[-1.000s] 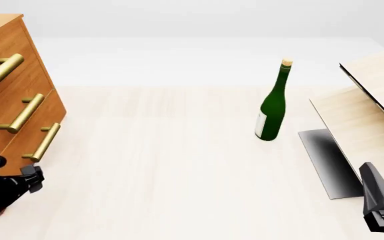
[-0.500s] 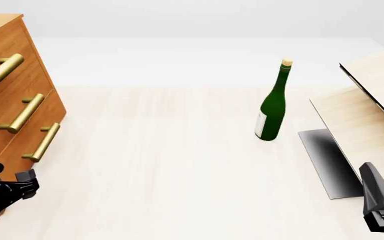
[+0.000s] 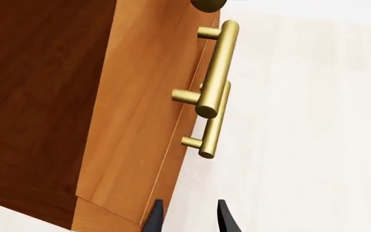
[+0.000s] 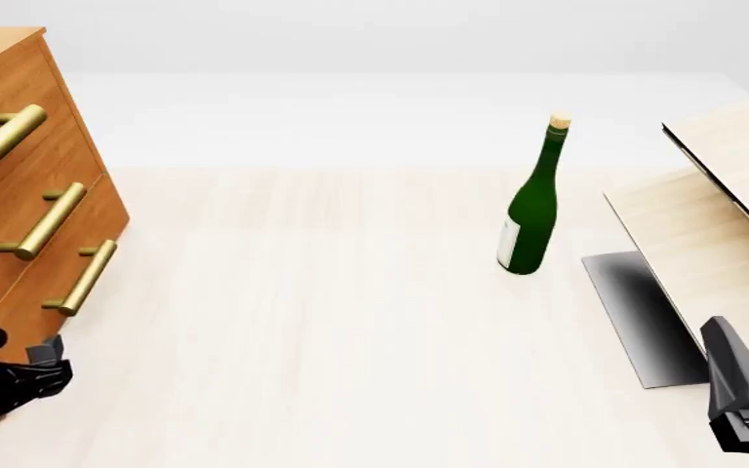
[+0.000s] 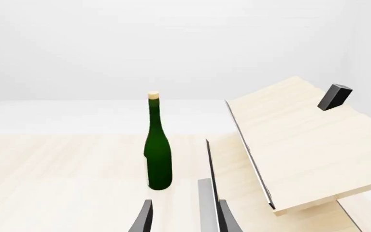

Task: Put the bowl in the bottom drawer of the cabinet and close it.

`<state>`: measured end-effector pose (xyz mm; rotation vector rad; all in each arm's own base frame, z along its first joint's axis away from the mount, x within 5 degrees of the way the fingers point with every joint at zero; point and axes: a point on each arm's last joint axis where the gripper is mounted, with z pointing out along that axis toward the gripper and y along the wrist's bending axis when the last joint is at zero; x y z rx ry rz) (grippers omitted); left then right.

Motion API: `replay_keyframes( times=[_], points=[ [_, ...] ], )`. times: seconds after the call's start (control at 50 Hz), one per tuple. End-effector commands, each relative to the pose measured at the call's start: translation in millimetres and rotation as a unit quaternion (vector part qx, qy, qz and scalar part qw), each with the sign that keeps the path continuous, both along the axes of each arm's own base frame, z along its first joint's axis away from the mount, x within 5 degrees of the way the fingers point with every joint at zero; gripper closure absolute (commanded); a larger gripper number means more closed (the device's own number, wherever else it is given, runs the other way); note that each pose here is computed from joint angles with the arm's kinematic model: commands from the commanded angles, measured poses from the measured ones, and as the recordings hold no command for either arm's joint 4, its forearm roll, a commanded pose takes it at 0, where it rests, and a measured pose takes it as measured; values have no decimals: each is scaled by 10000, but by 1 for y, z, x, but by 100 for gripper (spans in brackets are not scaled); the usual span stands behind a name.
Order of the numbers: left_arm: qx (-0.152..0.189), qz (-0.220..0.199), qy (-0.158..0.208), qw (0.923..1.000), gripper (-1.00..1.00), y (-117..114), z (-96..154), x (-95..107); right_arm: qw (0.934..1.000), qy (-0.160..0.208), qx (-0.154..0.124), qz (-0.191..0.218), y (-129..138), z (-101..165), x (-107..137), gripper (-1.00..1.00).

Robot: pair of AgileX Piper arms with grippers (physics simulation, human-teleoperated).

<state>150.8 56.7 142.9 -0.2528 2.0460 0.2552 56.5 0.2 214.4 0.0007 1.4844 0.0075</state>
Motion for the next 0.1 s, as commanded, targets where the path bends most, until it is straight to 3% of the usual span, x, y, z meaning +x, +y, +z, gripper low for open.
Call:
replay_keyframes(
  times=[0.02,0.1],
  points=[
    [293,745,-239,9965,-100,21,7,-6,10000,0,-1,0,0,0,0,-100],
    [338,768,-261,9961,-100,22,8,-7,10000,1,-1,0,0,0,0,-100]
  ],
)
